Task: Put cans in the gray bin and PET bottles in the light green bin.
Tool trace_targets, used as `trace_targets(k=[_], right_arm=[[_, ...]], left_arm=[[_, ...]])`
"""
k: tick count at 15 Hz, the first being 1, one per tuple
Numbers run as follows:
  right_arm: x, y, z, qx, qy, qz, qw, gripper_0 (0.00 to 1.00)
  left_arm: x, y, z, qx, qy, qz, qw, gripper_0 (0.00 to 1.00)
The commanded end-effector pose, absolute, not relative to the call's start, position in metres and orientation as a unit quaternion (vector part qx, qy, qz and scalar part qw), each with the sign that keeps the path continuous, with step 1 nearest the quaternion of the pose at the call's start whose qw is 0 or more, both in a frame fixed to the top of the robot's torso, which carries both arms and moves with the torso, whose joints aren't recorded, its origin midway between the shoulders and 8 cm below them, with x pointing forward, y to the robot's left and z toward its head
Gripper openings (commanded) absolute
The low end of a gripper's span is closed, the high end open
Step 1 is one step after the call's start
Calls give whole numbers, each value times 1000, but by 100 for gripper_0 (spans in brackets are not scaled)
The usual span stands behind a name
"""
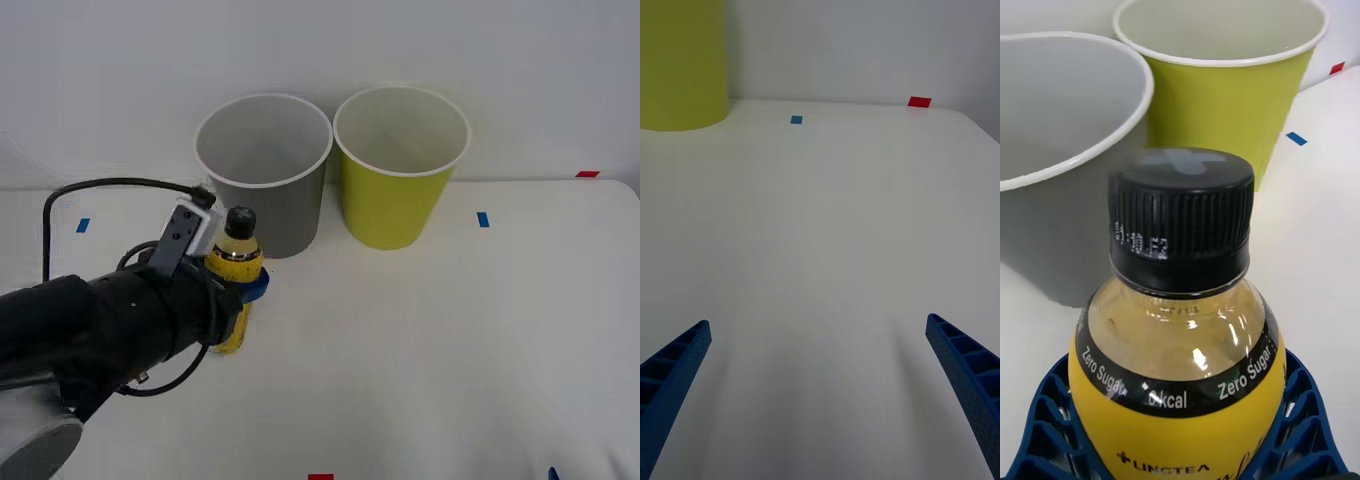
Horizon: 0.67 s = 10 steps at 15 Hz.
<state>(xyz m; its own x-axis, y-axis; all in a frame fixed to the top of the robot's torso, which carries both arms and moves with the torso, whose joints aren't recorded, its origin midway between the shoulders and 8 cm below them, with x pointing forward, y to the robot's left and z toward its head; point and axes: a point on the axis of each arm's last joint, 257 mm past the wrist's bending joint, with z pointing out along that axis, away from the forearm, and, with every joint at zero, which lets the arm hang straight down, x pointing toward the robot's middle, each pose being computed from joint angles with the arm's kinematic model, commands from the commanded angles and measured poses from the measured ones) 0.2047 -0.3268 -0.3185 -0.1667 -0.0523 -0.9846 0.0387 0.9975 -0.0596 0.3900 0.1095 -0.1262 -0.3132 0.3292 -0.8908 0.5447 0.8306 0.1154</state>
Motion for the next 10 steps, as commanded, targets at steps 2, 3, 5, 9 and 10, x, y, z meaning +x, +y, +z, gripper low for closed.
trace_targets(k=[2, 3, 5, 9, 10], right_arm=[[205, -327, -318, -4, 763, -35, 645, 100], [205, -327, -318, -4, 763, -35, 645, 100], [205, -327, -318, -4, 763, -35, 645, 100], [205, -327, -318, -4, 763, -35, 645, 100], [205, -327, -318, -4, 763, -35, 645, 100]], left_arm=[[410, 139, -44, 256, 790, -78, 551, 0], [420, 143, -25, 248, 785, -66, 565, 0], [438, 140, 6, 245, 767, -55, 591, 0], [462, 105, 69, 259, 722, -96, 635, 0], [464, 93, 81, 265, 711, -112, 642, 0]])
